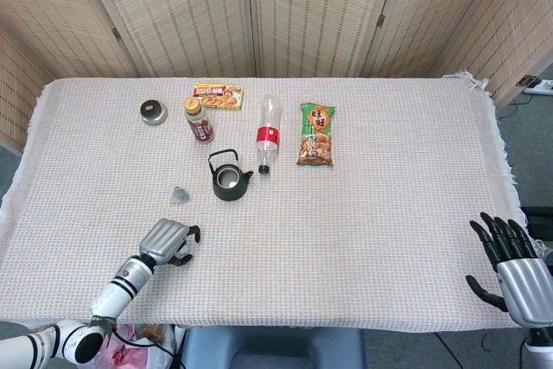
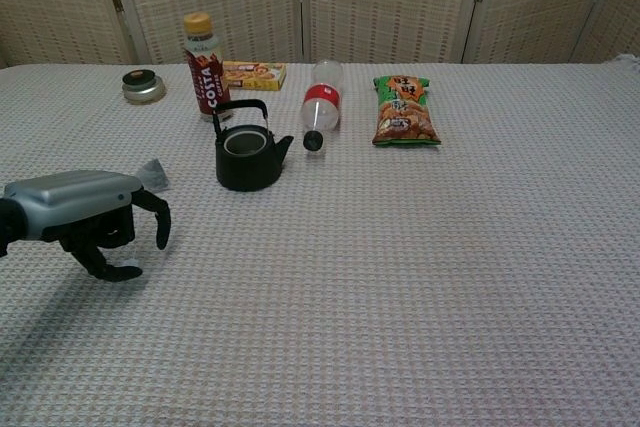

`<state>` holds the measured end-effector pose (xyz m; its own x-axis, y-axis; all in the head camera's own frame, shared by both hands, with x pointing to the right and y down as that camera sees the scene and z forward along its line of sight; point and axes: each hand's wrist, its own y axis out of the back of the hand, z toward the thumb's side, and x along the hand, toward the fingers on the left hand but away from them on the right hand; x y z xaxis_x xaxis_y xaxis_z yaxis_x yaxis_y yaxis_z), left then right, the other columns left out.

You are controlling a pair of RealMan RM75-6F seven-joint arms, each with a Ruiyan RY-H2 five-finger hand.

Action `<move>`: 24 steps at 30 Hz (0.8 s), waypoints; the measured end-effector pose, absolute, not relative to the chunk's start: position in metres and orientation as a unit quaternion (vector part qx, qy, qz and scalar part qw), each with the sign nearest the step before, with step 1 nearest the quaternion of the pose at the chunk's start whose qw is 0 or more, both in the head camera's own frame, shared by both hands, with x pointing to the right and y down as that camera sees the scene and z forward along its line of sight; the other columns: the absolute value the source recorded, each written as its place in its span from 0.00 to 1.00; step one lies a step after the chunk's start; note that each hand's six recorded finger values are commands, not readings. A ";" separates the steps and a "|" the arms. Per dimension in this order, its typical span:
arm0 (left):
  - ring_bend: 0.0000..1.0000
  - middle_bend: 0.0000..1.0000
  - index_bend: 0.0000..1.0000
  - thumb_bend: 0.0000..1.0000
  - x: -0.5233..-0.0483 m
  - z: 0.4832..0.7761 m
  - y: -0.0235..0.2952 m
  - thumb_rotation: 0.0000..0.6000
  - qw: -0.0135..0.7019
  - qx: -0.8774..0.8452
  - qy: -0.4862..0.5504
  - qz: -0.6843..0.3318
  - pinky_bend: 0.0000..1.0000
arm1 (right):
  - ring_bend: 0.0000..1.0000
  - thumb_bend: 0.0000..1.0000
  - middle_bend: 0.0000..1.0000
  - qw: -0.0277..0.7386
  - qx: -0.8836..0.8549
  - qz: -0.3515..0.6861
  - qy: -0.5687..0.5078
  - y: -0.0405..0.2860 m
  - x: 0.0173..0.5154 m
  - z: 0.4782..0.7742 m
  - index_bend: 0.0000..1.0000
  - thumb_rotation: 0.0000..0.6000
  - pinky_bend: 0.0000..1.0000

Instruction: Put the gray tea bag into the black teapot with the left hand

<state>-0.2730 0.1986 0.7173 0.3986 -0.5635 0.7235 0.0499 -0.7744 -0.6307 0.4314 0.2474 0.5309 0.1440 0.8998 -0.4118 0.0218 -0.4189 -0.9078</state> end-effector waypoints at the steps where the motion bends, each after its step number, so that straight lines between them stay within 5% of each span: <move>1: 1.00 1.00 0.47 0.35 -0.274 0.718 0.198 1.00 0.294 -0.783 0.164 -0.524 1.00 | 0.00 0.19 0.00 0.402 -0.641 0.546 -0.360 0.247 0.431 0.531 0.00 1.00 0.00; 24: 1.00 1.00 0.47 0.35 -0.293 0.730 0.199 1.00 0.279 -0.777 0.160 -0.541 1.00 | 0.00 0.19 0.00 0.402 -0.638 0.551 -0.358 0.246 0.430 0.534 0.00 1.00 0.00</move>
